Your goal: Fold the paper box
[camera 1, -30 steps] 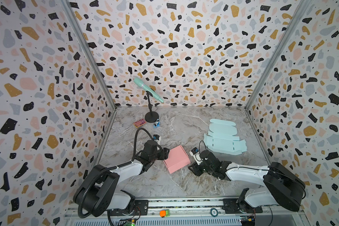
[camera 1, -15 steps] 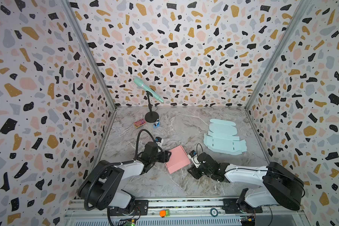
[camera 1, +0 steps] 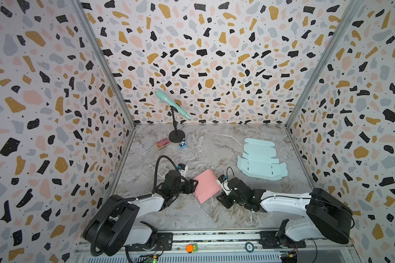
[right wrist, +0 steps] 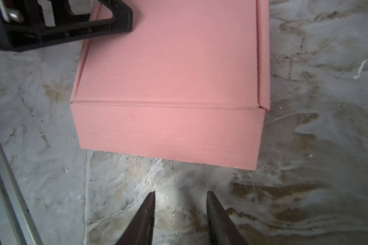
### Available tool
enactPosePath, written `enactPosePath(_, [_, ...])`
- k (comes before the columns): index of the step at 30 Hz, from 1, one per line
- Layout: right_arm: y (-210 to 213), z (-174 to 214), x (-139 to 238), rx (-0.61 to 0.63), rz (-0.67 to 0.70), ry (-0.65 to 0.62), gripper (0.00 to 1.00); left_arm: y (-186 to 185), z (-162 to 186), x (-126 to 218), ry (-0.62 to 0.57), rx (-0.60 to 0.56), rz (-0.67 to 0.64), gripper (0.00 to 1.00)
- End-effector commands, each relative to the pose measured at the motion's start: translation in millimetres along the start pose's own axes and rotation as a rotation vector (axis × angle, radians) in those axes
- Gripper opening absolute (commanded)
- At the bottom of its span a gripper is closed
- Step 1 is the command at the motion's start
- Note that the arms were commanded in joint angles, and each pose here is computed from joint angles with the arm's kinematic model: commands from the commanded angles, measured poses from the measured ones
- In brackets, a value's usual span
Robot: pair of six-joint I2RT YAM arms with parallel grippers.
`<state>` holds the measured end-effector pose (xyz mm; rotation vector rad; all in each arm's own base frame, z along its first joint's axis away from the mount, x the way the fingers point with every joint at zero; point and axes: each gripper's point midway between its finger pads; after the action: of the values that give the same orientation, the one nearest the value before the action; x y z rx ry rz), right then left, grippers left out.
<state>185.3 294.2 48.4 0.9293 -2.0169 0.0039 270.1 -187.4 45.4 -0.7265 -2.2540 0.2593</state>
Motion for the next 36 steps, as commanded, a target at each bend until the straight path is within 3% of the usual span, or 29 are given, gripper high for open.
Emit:
enactPosePath(1, [8,-14,5,0.016,0.001,-0.026,0.41,-11,-3,3,-0.04,0.006,0.04,0.67])
enactPosePath(20, [19,-7,-1,0.057,0.014,-0.002,0.31,-32,10,11,-0.052,0.007,0.076,0.61])
enactPosePath(36, [24,-4,-16,0.067,0.012,0.021,0.3,-38,24,10,-0.031,0.008,0.082,0.55])
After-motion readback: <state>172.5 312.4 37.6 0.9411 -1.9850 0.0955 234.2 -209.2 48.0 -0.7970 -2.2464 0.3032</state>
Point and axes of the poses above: each gripper's point midway between its finger pads, its own x axis back along the fingers, its own y axis along the line the jaws close on, z = x × y, and after that the axes turned 7 degrees about -x, right-handed
